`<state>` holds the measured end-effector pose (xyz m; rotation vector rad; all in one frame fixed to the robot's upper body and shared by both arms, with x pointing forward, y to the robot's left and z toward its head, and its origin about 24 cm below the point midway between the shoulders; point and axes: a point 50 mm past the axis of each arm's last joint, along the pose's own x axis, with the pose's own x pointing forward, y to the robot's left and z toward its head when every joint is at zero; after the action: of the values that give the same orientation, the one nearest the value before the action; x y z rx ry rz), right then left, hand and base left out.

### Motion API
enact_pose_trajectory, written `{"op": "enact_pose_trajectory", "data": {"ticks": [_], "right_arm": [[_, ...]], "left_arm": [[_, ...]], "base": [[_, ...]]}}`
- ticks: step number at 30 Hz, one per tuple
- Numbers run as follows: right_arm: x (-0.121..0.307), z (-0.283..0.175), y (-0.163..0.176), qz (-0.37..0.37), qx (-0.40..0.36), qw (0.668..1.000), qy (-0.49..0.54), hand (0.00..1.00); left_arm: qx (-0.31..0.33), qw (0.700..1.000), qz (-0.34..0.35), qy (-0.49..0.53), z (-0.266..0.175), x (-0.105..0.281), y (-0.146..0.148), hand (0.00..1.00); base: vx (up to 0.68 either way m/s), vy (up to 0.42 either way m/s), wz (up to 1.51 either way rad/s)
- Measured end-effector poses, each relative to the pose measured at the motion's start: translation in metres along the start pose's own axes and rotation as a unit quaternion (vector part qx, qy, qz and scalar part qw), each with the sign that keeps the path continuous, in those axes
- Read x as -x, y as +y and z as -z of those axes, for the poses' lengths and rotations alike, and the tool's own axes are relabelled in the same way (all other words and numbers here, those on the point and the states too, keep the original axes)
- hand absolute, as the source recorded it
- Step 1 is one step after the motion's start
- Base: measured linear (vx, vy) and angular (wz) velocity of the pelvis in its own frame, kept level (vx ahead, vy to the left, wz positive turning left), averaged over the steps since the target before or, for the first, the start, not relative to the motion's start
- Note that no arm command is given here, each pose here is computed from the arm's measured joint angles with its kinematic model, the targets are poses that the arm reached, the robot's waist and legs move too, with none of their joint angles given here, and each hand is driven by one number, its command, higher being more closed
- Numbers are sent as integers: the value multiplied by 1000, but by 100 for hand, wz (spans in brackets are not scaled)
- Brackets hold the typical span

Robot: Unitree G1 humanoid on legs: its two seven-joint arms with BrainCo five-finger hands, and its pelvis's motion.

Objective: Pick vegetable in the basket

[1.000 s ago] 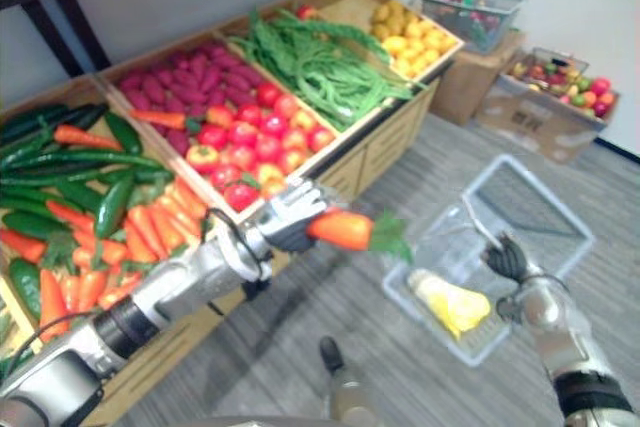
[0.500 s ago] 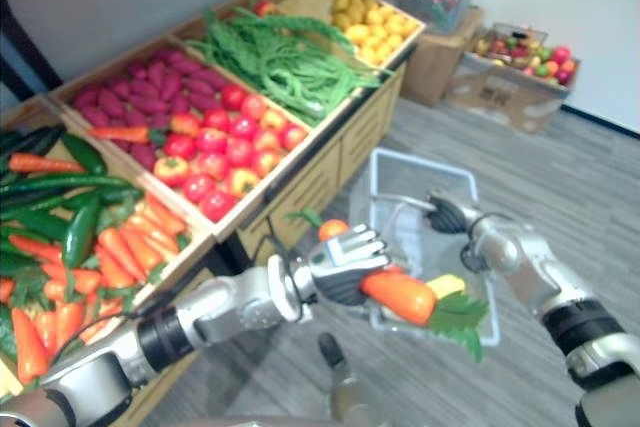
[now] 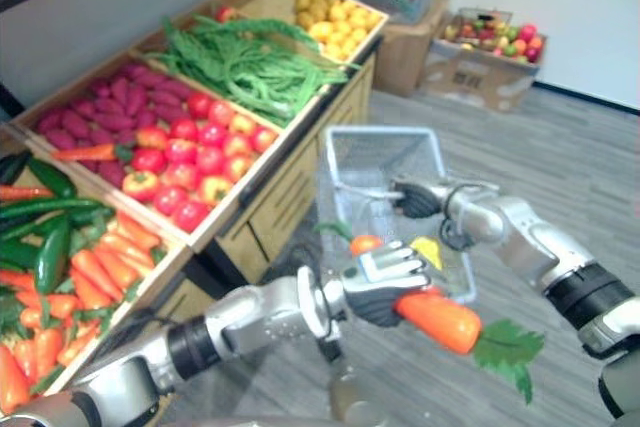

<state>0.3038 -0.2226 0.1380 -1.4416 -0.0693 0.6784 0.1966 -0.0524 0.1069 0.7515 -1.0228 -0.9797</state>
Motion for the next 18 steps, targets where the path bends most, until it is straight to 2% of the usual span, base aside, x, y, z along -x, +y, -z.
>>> {"op": "enact_pose_trajectory", "data": {"ticks": [10,18], "right_arm": [[-7,-34,2,-41,11,996,-73,100],[-8,-61,-18,-19,12,991,-135,100]], "left_arm": [[20,999,25,43,14,-6,-17,100],[32,990,27,131,42,-7,-27,100]], "base": [[9,-27,-10],[-6,-34,-7]]}}
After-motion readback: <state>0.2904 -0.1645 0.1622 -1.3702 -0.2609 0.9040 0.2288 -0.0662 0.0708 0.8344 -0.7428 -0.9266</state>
